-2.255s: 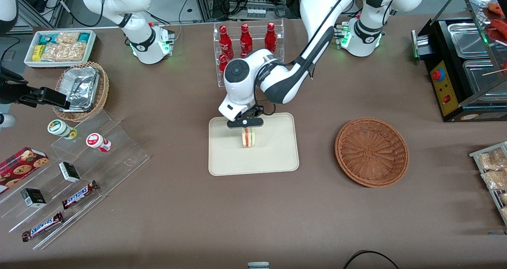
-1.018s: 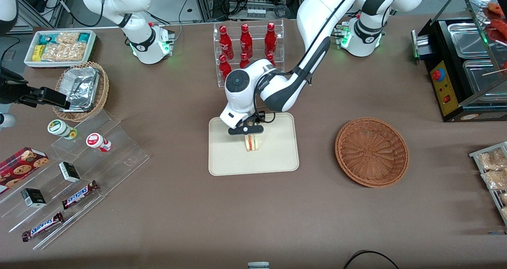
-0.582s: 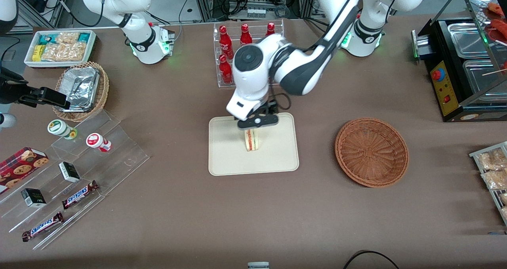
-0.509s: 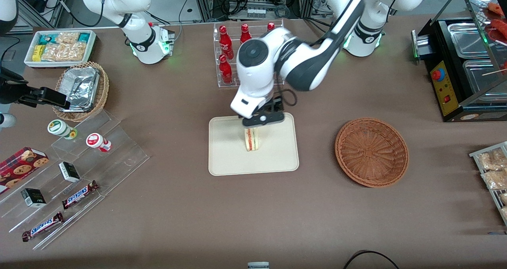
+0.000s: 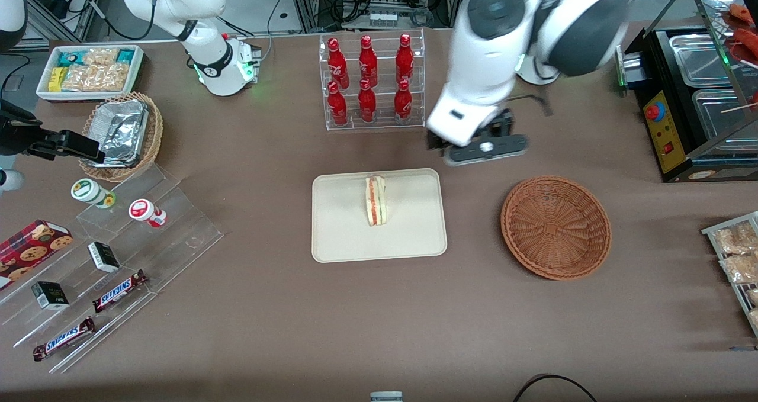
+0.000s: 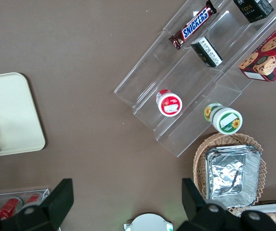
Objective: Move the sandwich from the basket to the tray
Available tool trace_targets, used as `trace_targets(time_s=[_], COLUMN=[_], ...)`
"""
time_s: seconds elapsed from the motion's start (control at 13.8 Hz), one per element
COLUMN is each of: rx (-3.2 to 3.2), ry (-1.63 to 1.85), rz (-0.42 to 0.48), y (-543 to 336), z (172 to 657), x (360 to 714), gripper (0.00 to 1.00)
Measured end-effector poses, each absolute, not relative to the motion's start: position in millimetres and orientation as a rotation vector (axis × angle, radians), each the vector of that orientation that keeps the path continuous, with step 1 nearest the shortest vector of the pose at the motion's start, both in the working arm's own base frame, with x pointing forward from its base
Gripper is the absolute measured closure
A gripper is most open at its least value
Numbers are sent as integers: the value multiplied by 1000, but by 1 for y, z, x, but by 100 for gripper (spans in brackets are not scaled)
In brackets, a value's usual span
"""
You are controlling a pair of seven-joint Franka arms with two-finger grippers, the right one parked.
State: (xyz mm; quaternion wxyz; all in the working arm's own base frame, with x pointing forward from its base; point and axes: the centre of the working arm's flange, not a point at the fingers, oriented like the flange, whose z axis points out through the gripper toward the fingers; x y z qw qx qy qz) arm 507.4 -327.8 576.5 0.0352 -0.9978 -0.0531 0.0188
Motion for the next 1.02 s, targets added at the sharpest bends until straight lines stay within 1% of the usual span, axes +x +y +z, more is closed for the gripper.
trace_targets(time_s=[0.29,0.51,0.8,1.02], rx=[-3077,-3089,-3104,-3112], ry=[-26,61,96,79], rz=[127,143,141,143], y=[-231,-164,-84,-43], z=[623,648,655,652], x=[513,514,524,531], gripper=[0,0,0,0])
